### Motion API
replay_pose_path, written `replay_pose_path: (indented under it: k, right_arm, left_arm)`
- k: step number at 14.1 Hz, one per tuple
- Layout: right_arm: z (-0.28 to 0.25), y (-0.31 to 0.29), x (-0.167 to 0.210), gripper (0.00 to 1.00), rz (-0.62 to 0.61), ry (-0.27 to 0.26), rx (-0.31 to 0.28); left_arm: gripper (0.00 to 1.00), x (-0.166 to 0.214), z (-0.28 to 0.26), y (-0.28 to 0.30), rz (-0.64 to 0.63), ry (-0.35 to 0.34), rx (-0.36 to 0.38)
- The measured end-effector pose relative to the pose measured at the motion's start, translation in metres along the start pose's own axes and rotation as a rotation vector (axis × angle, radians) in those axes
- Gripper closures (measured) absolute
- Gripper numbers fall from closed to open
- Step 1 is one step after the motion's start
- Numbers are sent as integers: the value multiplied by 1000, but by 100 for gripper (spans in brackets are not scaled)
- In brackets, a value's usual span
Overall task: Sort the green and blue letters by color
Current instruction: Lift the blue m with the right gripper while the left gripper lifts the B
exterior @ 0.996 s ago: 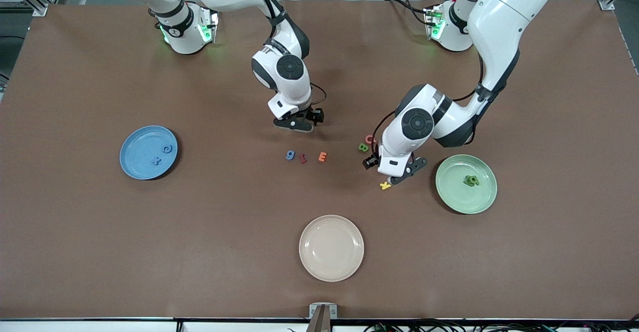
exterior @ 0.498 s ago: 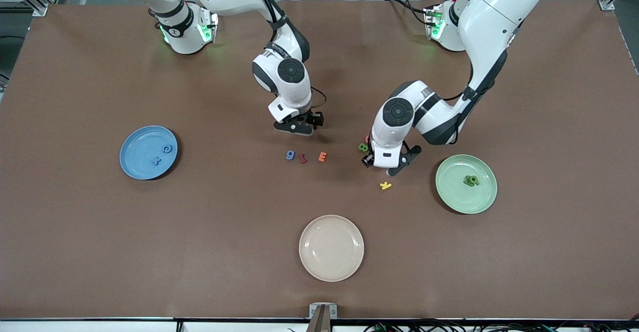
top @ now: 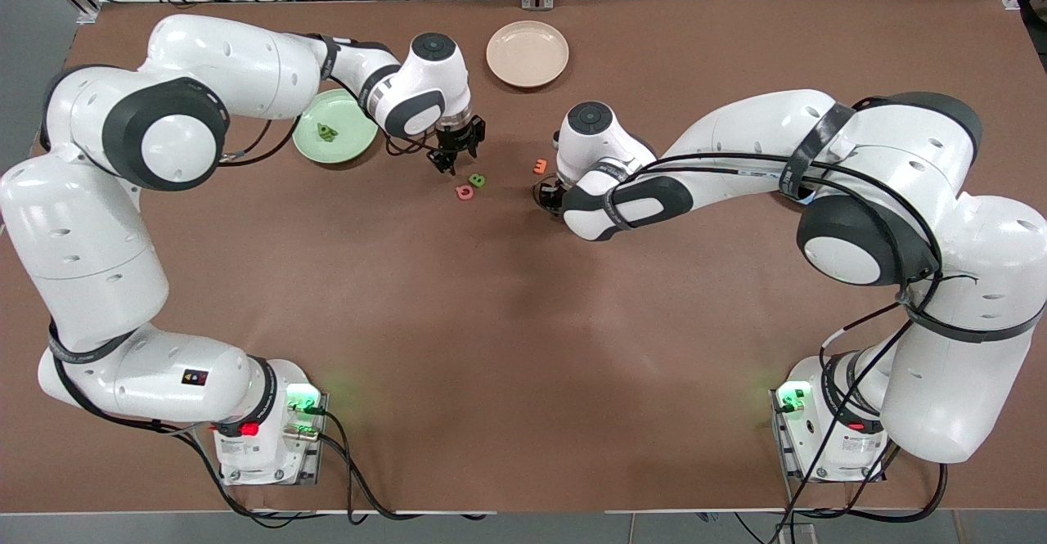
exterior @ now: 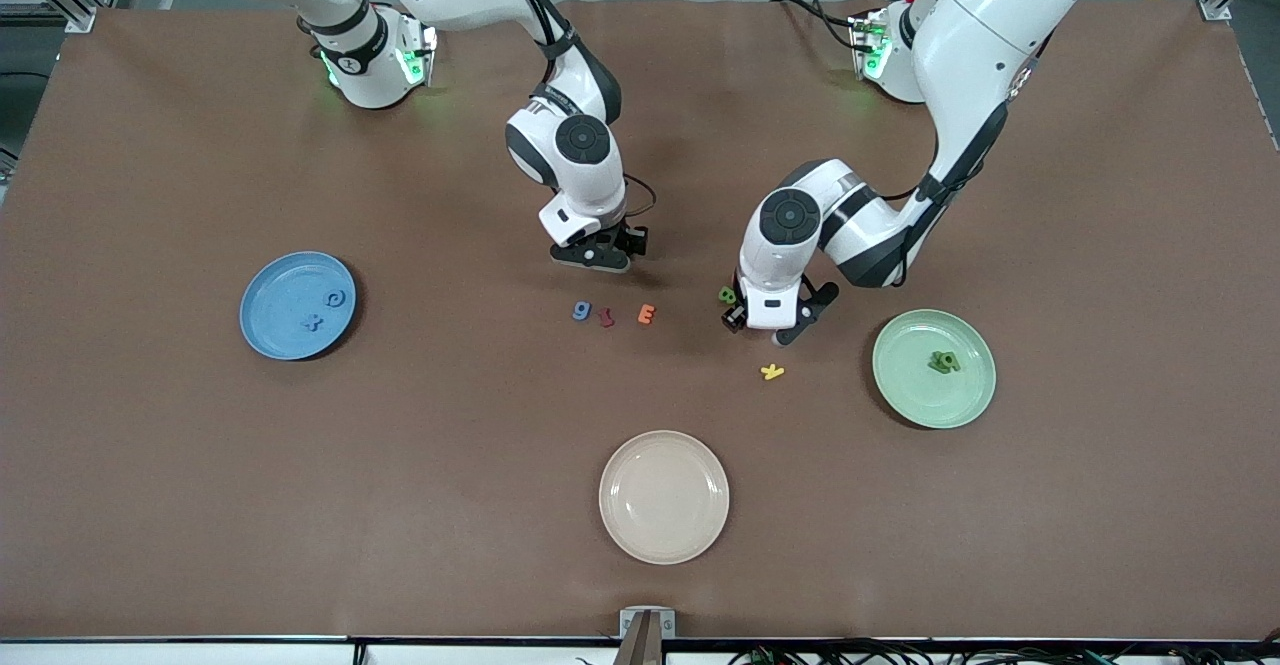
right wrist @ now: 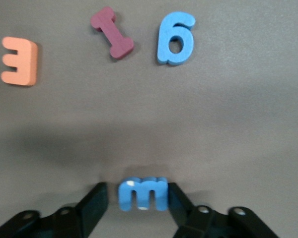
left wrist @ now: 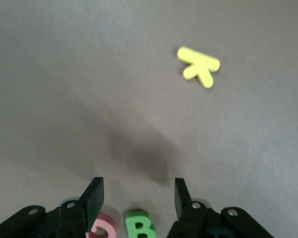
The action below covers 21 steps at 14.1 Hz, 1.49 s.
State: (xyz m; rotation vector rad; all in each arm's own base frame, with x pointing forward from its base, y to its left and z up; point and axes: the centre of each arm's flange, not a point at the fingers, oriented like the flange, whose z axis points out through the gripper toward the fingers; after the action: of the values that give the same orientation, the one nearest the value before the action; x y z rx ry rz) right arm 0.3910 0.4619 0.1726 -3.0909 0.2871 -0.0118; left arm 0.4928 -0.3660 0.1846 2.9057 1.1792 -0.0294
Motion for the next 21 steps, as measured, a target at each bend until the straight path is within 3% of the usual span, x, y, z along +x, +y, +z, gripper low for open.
replay_pose_path:
  k: [3,8,11,14,15,18,21]
  right_arm:
    - [-1,0,0,54,0,1,0]
    - [-5,5,13,54,18,11,-7]
    - [-19,22,41,59,33,6,-51]
    - [-57,62,88,59,-15,-51,-107]
    - [-73,81,106,59,-33,-76,-121]
    - [-115,156,155,59,-90,-146,-133]
    - [-134,253,186,59,-174,-178,-123]
  left_arm:
    - [35,-14,11,0,2,-14,7]
    - [36,-17,13,0,2,-17,9]
    - [36,-25,13,1,-10,-17,9]
    - [38,-35,14,3,-16,-16,9]
    - [44,-36,13,3,-16,-17,5]
    - [73,-33,10,6,-21,-17,-6]
    - [73,-22,6,6,-36,-9,-7]
